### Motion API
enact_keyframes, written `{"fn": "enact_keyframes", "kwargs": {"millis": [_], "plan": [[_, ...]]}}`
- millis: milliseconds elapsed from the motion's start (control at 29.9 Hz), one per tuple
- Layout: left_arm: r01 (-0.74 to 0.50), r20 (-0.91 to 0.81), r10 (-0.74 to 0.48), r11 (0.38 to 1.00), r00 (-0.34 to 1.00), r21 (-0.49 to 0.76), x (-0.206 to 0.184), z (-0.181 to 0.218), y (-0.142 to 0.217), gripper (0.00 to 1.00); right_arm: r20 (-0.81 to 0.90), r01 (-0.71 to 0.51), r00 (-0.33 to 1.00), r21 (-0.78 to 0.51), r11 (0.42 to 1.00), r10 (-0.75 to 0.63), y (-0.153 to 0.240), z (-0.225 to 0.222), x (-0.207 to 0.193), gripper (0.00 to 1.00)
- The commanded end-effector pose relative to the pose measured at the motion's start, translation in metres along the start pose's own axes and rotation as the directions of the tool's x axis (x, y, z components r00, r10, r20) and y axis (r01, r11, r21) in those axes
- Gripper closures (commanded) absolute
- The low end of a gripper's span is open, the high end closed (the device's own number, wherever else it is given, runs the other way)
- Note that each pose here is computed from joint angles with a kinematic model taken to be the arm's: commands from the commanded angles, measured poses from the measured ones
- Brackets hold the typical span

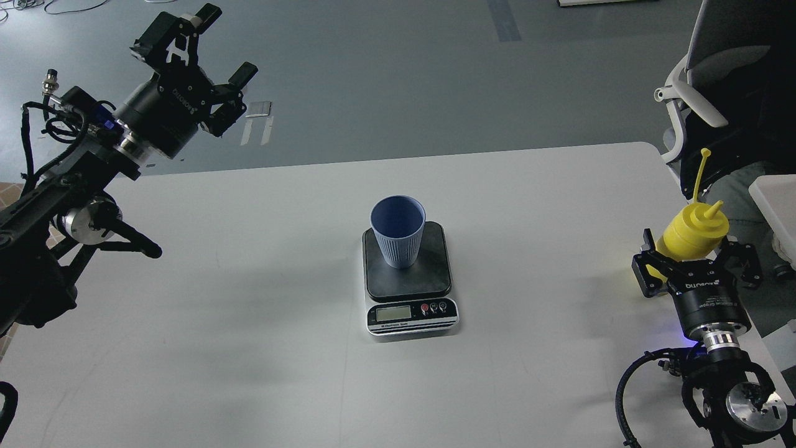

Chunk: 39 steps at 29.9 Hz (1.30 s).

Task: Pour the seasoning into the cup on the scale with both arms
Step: 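Lower the right gripper onto the yellow squeeze bottle and grasp it, then lift the yellow bottle with the right gripper and tip it over the cup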

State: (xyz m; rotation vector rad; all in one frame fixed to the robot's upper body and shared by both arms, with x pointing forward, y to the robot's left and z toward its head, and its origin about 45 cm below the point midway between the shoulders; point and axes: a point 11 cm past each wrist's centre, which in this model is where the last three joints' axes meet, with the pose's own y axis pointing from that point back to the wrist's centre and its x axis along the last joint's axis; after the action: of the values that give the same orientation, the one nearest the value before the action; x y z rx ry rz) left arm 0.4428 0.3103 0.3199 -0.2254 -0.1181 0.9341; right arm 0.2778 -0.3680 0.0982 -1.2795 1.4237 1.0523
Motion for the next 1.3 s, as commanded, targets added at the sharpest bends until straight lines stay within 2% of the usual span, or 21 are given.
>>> {"fn": "enact_keyframes", "kwargs": {"millis": [0, 100, 134, 167, 234, 267, 301, 401, 434, 768, 869, 936, 1002, 1069, 1136, 1203, 1236, 1270], "plan": [[0.006, 0.006, -0.006, 1.0, 1.0, 0.005, 0.0, 0.001, 0.001, 0.02, -0.002, 0.004, 1.0, -0.001, 1.0, -0.004, -0.001, 0.0, -0.001, 0.01], [0.005, 0.01, -0.006, 1.0, 1.0, 0.005, 0.001, 0.003, 0.002, 0.02, -0.012, 0.009, 1.0, -0.006, 1.0, -0.01, 0.0, 0.001, -0.003, 0.08], [0.005, 0.013, -0.005, 1.0, 1.0, 0.007, 0.001, 0.003, 0.003, 0.02, -0.034, 0.005, 0.999, -0.014, 1.0, -0.005, 0.0, 0.002, -0.002, 0.17], [0.003, 0.012, -0.004, 1.0, 1.0, 0.01, 0.002, 0.002, 0.004, 0.02, -0.06, -0.001, 0.998, -0.016, 1.0, 0.0, 0.0, 0.002, -0.001, 0.35], [0.004, 0.016, -0.004, 1.0, 1.0, 0.012, 0.002, 0.002, 0.005, 0.02, -0.086, -0.004, 0.996, -0.016, 1.0, 0.002, 0.0, 0.002, 0.0, 0.57], [0.007, 0.024, -0.007, 1.0, 1.0, 0.016, 0.002, 0.002, 0.005, 0.02, -0.117, -0.002, 0.993, -0.017, 1.0, 0.0, 0.0, 0.002, -0.001, 0.82], [0.009, 0.028, -0.009, 1.0, 1.0, 0.019, 0.002, 0.002, 0.005, 0.02, -0.135, -0.004, 0.991, -0.02, 1.0, 0.002, 0.001, 0.002, 0.0, 0.88], [0.014, 0.039, -0.015, 1.0, 0.999, 0.025, 0.001, 0.001, 0.005, 0.02, -0.181, -0.01, 0.983, -0.019, 1.0, 0.006, 0.001, 0.002, 0.001, 0.94], [0.015, 0.038, -0.016, 1.0, 0.999, 0.025, 0.001, 0.001, 0.005, 0.02, -0.186, -0.011, 0.983, -0.02, 1.0, 0.008, 0.002, 0.002, 0.002, 1.0], [0.004, 0.05, -0.006, 0.999, 0.999, 0.032, 0.006, 0.003, 0.01, 0.02, -0.283, 0.019, 0.959, -0.049, 0.999, -0.032, -0.003, 0.005, -0.009, 1.0], [-0.007, 0.051, 0.006, 1.0, 0.999, 0.016, 0.01, 0.008, 0.01, 0.02, -0.393, 0.125, 0.906, -0.103, 0.987, -0.155, -0.026, 0.006, -0.05, 1.0], [-0.008, 0.052, 0.008, 1.0, 0.999, 0.01, 0.011, 0.011, 0.01, 0.02, -0.479, 0.148, 0.857, -0.126, 0.981, -0.191, -0.047, -0.006, -0.072, 1.0], [-0.012, 0.056, 0.012, 1.0, 0.998, 0.007, 0.013, 0.013, 0.011, 0.02, -0.647, 0.17, 0.726, -0.157, 0.973, -0.232, -0.082, -0.033, -0.113, 1.0], [-0.019, 0.056, 0.019, 1.0, 0.998, -0.006, 0.014, 0.017, 0.01, 0.02, -0.735, 0.19, 0.618, -0.204, 0.96, -0.279, -0.104, -0.037, -0.144, 1.0], [-0.027, 0.056, 0.028, 0.999, 0.998, -0.021, 0.017, 0.021, 0.01, 0.02, -0.774, 0.209, 0.541, -0.254, 0.944, -0.329, -0.119, -0.03, -0.168, 1.0], [-0.037, 0.055, 0.039, 0.998, 0.998, -0.042, 0.02, 0.027, 0.01, 0.02, -0.825, 0.224, 0.38, -0.357, 0.907, -0.418, -0.142, -0.005, -0.212, 1.0], [-0.037, 0.055, 0.04, 0.998, 0.998, -0.043, 0.02, 0.027, 0.01, 0.02, -0.839, 0.218, 0.328, -0.38, 0.899, -0.434, -0.147, 0.001, -0.22, 1.0], [-0.039, 0.057, 0.042, 0.998, 0.998, -0.046, 0.021, 0.029, 0.01, 0.02, -0.859, 0.195, 0.212, -0.43, 0.881, -0.466, -0.156, 0.016, -0.236, 1.0]]}}
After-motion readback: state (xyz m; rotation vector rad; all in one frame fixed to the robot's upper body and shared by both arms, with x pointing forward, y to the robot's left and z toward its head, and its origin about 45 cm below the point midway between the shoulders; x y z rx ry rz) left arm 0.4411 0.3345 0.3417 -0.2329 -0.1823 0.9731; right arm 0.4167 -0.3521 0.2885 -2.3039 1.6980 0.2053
